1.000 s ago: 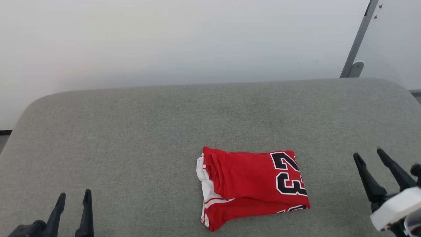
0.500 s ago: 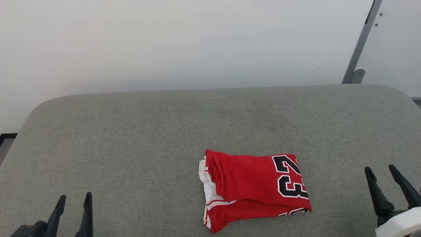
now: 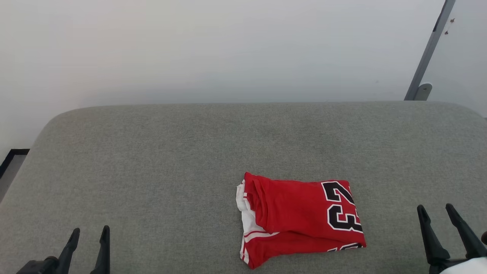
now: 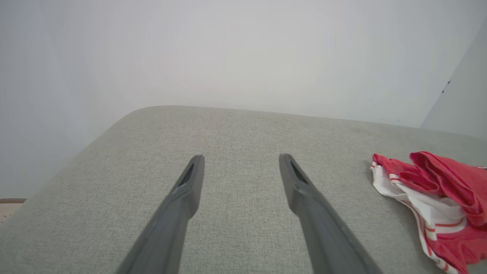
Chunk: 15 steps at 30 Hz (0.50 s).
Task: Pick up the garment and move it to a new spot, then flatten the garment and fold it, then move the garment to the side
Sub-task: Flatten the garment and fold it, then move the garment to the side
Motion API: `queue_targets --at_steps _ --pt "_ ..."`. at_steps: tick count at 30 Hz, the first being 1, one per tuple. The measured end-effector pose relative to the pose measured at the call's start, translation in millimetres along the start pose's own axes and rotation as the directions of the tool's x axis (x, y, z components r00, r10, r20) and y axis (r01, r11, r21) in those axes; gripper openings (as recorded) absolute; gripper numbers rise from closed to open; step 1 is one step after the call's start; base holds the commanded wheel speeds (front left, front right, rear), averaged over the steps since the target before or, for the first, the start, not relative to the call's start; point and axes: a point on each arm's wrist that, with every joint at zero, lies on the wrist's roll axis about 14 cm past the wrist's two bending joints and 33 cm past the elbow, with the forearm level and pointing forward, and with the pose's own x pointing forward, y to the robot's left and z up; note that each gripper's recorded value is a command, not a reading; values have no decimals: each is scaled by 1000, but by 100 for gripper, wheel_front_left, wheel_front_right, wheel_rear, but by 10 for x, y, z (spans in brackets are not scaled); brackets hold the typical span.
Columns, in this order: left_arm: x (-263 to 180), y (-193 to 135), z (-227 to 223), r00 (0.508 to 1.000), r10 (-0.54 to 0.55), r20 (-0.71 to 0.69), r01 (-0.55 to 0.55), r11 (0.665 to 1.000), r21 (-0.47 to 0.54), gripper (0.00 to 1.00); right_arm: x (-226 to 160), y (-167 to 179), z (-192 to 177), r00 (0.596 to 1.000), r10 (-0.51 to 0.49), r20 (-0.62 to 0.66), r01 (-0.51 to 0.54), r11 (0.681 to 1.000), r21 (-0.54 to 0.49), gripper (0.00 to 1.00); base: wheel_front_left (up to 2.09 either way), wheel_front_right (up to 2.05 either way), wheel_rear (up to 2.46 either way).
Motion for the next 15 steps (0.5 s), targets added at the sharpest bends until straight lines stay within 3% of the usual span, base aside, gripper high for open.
queue_targets --at_steps 15 --pt "-35 -60 -46 1000 9 -2 -9 999 -33 100 -15 70 -69 1000 8 -14 -8 1000 4 100 0 0 0"
